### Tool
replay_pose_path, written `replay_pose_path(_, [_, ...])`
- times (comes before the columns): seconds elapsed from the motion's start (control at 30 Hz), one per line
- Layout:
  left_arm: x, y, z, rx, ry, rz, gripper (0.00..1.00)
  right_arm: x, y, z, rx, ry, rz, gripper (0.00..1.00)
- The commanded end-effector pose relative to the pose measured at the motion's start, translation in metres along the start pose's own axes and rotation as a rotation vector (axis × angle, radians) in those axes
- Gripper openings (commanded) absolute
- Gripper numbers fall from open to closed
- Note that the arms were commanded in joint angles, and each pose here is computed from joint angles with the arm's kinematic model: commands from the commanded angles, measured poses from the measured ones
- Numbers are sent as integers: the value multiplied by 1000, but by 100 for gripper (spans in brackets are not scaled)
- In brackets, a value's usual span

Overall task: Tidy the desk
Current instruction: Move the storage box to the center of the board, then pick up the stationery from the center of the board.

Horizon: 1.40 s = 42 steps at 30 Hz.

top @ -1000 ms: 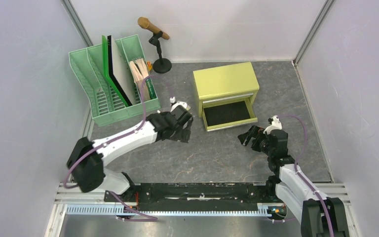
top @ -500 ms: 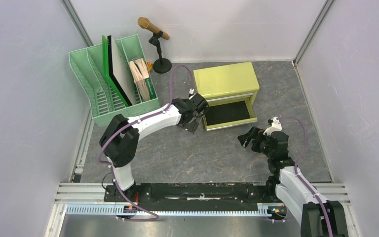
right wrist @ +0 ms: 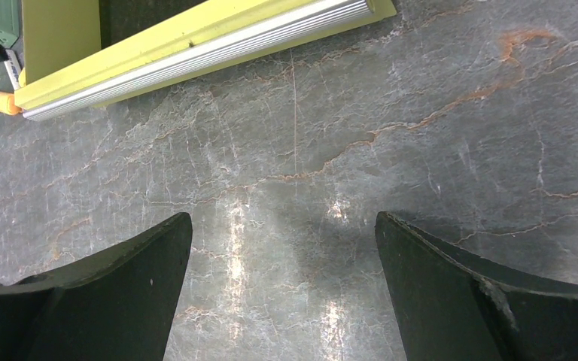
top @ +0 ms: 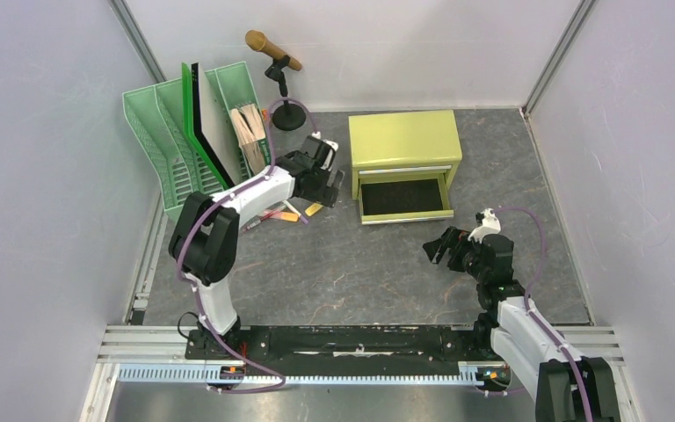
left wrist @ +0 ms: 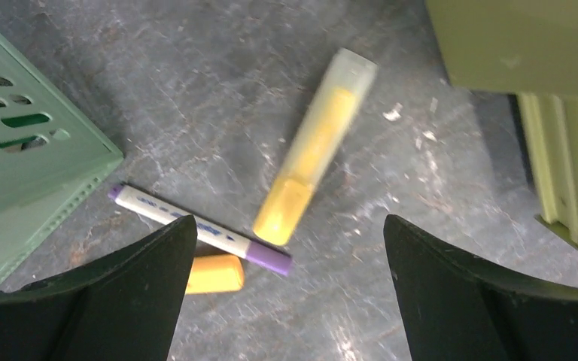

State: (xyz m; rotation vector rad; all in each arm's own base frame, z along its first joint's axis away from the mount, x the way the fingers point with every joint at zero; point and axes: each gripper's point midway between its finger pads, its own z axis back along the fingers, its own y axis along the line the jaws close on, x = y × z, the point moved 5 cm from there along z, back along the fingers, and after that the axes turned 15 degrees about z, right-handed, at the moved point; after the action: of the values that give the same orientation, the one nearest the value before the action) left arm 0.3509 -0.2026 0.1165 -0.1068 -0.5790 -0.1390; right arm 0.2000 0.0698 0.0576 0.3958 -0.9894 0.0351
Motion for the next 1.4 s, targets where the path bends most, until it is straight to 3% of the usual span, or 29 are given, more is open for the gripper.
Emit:
replay_pose_path(0.0, [3, -1, -23, -120, 21, -6, 100, -63, -10, 14, -52, 262, -60, 99])
replay_pose_path(0.33, [-25, 10, -58, -14, 130, 33, 97, -63, -9, 14, -47, 267, -61, 99])
replay_pose_path(0.57, [-42, 12, -60, -17, 168, 37, 74, -62, -9, 15, -52, 267, -54, 99])
replay_pose_path(0.77, [-54, -1, -46, -181, 198, 13, 65, -55, -6, 14, -33, 247, -51, 99])
replay_pose_path(0.97, [-72, -11, -39, -299, 287, 14, 39, -54, -6, 15, -35, 253, -44, 99])
replay_pose_path(1.37, [-94, -17, 4, -440, 287, 78, 27, -42, -3, 16, -22, 226, -33, 99])
